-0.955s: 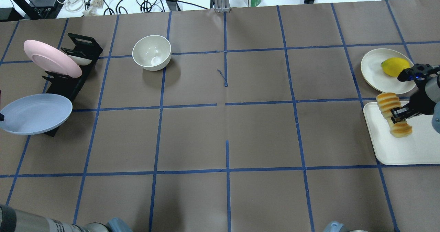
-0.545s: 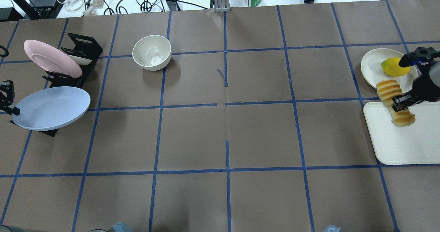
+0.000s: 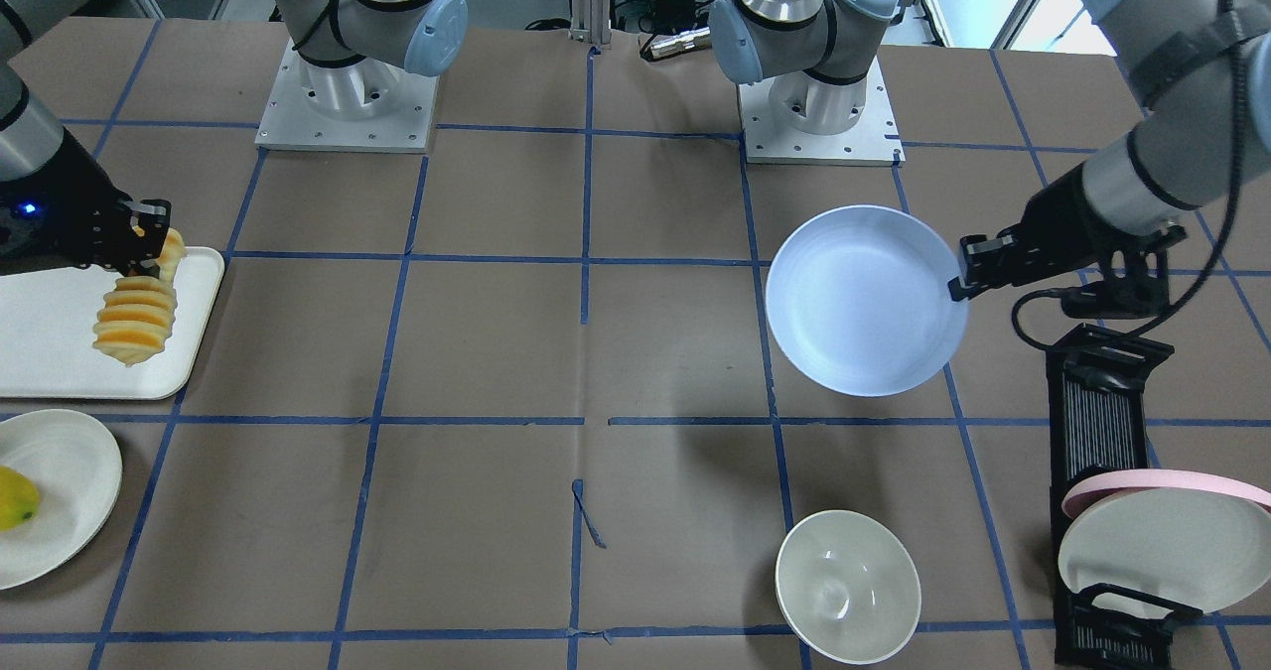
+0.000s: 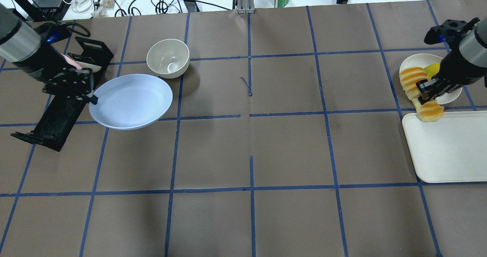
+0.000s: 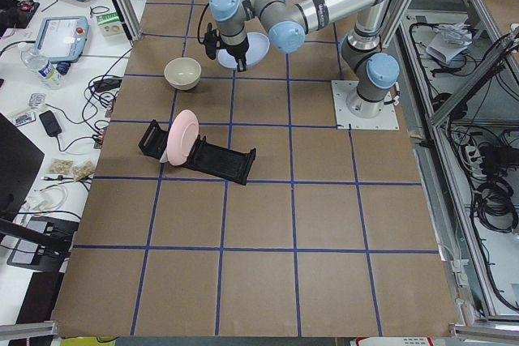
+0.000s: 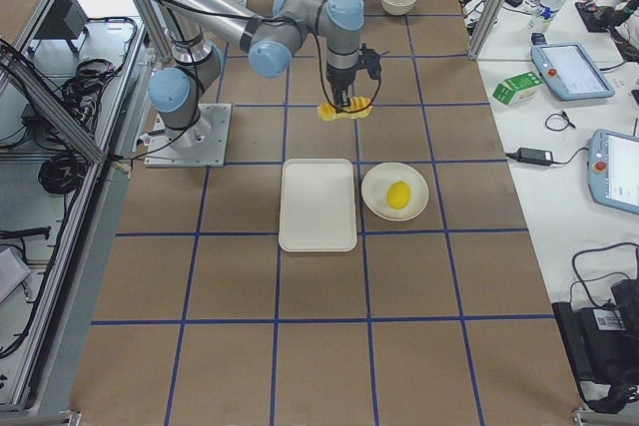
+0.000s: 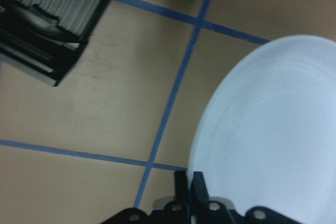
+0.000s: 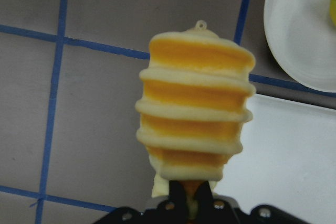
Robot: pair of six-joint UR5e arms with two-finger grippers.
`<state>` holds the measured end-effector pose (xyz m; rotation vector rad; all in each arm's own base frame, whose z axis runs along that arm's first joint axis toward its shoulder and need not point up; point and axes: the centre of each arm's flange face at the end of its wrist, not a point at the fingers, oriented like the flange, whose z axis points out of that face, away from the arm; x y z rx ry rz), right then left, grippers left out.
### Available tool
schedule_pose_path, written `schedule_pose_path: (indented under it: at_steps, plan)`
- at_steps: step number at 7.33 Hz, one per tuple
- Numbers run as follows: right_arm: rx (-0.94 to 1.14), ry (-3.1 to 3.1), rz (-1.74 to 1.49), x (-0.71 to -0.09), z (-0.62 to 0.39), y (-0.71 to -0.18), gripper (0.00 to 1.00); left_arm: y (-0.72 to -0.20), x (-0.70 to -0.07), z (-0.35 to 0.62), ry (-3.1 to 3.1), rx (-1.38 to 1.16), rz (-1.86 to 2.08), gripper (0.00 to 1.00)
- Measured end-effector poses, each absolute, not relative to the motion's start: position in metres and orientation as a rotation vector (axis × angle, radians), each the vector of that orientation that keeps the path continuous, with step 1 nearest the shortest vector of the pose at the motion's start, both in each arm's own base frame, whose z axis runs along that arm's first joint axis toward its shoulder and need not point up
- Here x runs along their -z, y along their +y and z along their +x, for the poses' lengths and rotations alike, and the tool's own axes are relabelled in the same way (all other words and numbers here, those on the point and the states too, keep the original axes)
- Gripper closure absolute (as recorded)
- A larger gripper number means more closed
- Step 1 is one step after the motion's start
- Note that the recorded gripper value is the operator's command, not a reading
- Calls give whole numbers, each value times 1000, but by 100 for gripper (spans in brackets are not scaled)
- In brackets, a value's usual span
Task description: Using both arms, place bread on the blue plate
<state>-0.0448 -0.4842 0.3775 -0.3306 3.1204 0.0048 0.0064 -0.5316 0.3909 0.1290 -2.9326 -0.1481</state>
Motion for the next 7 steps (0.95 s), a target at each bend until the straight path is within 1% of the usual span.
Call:
schedule_pose_path:
  at_steps: [2, 3, 4, 6, 7]
  plan:
    - [-3, 3113, -328, -390, -6, -489, 100, -538, -371, -117, -2930, 36, 141, 100]
    - [-3, 3096, -311, -390, 7, -489, 100, -531, -340, -172, -2922, 1, 168, 100]
    - [-9, 3080, -304, -388, 17, -487, 100, -522, -298, -207, -2916, -42, 153, 100]
    - [-30, 3068, -271, -381, 45, -482, 100, -515, -233, -232, -2898, -151, 101, 100]
    - [-34, 3069, -255, -379, 70, -480, 100, -515, -212, -235, -2899, -149, 71, 76]
